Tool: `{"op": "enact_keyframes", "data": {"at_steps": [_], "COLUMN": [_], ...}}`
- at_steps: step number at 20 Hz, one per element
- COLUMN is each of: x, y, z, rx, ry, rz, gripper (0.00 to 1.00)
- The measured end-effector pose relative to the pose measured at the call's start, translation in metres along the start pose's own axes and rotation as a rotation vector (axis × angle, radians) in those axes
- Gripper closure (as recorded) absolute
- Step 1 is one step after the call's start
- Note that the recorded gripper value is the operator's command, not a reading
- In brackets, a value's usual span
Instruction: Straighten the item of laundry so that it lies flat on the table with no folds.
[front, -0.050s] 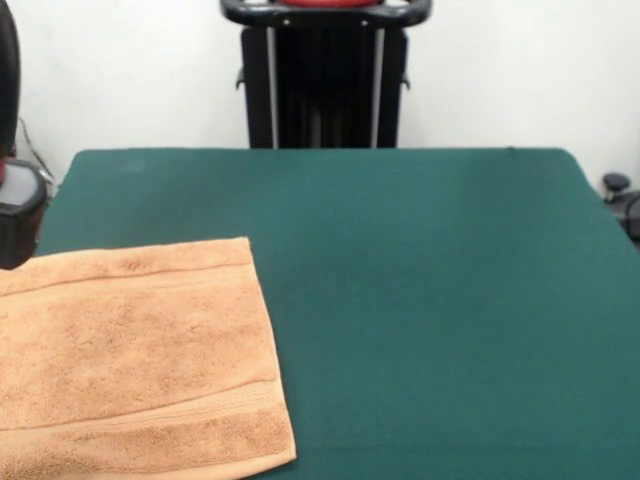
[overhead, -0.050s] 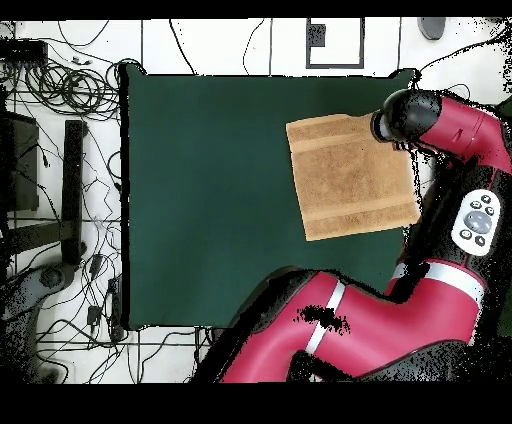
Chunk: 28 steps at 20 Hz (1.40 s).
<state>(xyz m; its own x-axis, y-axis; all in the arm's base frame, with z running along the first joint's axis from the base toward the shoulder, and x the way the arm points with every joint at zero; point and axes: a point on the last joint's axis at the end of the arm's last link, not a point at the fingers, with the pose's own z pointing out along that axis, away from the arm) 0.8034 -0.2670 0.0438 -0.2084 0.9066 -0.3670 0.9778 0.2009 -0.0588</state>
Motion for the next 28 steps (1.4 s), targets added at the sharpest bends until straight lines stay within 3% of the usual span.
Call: {"op": "enact_keyframes", "data": {"at_steps": [4, 7, 10, 11, 14, 16, 18, 20, 24, 28], "x": [-0.022, -0.042, -0.076, -0.101, -0.134, -0.176, -0.195, -0.235, -0.268, -0.291], "y": [0.003, 0.003, -0.005, -0.015, -0.032, -0.06, -0.075, -0.111, -0.142, -0.155], "z": [0.003, 0.007, 0.015, 0.022, 0.031, 0.041, 0.045, 0.047, 0.043, 0.032], "rx": [-0.065, -0.112, -0.158, -0.176, -0.179, -0.152, -0.128, -0.052, 0.02, 0.048], "ry": [-0.131, -0.188, -0.233, -0.245, -0.246, -0.244, -0.24, -0.212, -0.169, -0.153], "rz": [-0.05, -0.056, -0.041, -0.028, -0.021, -0.037, -0.051, -0.093, -0.138, -0.172], "gripper": [0.0, 0.0, 0.0, 0.0, 0.0, 0.0, 0.0, 0.0, 0.0, 0.0]}}
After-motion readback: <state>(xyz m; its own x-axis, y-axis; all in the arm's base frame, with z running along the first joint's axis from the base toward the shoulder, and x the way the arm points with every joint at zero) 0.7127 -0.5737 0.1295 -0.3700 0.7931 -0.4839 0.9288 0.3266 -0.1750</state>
